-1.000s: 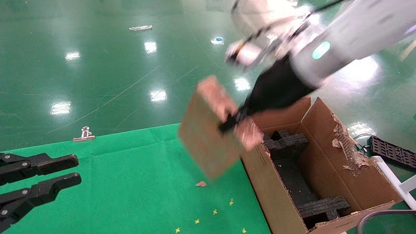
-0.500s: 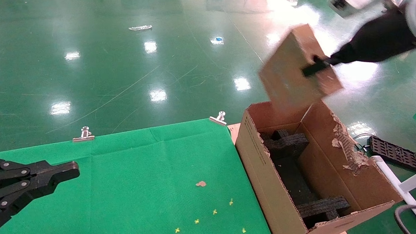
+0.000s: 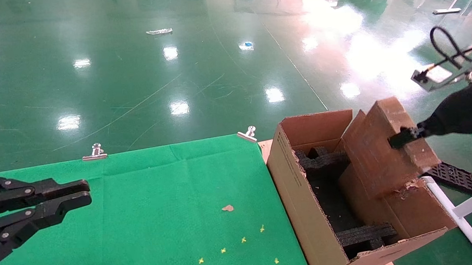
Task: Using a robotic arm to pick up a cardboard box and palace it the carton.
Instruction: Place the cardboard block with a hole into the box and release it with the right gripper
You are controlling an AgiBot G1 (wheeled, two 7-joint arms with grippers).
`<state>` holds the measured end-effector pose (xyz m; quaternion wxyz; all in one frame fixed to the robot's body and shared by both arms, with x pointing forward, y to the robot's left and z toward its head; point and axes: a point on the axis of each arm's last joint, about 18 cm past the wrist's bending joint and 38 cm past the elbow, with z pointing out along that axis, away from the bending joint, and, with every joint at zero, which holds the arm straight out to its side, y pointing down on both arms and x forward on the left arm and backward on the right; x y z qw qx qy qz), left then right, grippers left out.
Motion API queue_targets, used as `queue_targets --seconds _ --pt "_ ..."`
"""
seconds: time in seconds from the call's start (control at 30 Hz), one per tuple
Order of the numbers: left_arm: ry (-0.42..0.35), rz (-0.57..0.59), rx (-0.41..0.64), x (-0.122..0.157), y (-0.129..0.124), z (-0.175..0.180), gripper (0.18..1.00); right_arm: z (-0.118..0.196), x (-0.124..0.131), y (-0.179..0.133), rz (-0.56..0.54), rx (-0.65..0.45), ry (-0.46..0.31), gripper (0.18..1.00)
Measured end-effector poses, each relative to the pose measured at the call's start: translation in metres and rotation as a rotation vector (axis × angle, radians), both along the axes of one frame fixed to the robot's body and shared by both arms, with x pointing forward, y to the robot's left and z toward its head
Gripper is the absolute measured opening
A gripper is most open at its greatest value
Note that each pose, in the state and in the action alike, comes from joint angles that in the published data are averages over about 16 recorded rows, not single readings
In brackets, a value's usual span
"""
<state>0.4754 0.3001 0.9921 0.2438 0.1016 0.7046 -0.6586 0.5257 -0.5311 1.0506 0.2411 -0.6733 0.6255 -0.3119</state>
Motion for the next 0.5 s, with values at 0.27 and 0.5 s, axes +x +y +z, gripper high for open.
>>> queue_targets --seconds 0.27,0.5 --pt "0.000 0.000 0.000 0.000 0.000 0.000 0.304 -0.038 0.016 -0.016 -0.040 0.031 0.077 0.328" --pt "0.000 0.000 0.000 0.000 0.000 0.000 0.428 -0.067 0.032 -0.024 -0.069 0.029 0.134 0.327"
